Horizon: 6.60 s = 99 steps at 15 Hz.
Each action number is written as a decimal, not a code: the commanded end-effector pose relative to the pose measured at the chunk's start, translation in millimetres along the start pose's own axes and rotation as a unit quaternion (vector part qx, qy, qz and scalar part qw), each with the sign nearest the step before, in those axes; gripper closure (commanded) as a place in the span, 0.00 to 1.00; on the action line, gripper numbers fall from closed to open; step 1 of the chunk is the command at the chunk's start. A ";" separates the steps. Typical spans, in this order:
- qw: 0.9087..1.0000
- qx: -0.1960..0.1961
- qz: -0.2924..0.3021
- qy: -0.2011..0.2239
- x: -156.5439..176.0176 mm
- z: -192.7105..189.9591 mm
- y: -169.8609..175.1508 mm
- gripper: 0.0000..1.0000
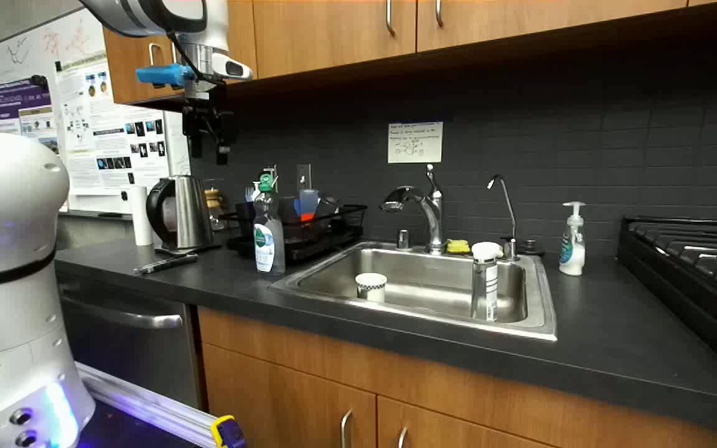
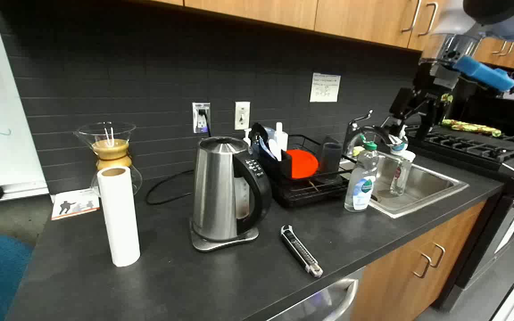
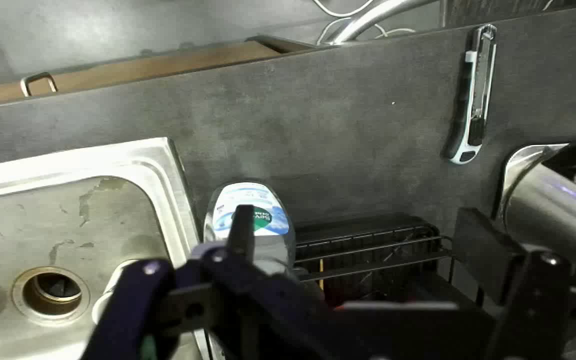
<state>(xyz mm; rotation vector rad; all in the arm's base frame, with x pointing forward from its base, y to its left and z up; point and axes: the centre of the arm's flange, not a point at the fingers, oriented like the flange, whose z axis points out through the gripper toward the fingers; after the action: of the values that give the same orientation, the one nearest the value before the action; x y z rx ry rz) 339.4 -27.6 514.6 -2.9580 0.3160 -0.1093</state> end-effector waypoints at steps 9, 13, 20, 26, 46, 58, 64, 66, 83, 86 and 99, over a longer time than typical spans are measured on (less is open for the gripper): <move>1.000 -0.006 -0.012 0.001 9.6 2.0 -11.0 0.00; 0.999 -0.023 -0.042 0.014 28.3 -1.9 -32.3 0.00; 0.993 -0.020 -0.091 0.070 70.2 -12.9 -67.2 0.00; 0.983 -0.006 -0.114 0.143 95.5 5.7 -107.4 0.00; 0.959 0.010 -0.040 0.280 168.5 90.1 -135.6 0.00; 0.959 0.003 -0.053 0.278 203.8 113.2 -155.3 0.09; 0.960 -0.001 -0.054 0.276 220.9 120.4 -156.3 0.00; 0.960 -0.002 -0.053 0.276 226.4 120.9 -154.9 0.00; 0.961 -0.003 -0.050 0.273 238.6 120.4 -148.8 0.71; 0.960 -0.002 -0.053 0.274 238.0 119.1 -152.1 0.74; 0.959 -0.001 -0.044 0.280 202.2 90.5 -163.5 0.95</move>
<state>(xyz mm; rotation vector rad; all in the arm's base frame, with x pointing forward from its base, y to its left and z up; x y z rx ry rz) 598.8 96.3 448.1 -2.8713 0.2129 -0.9601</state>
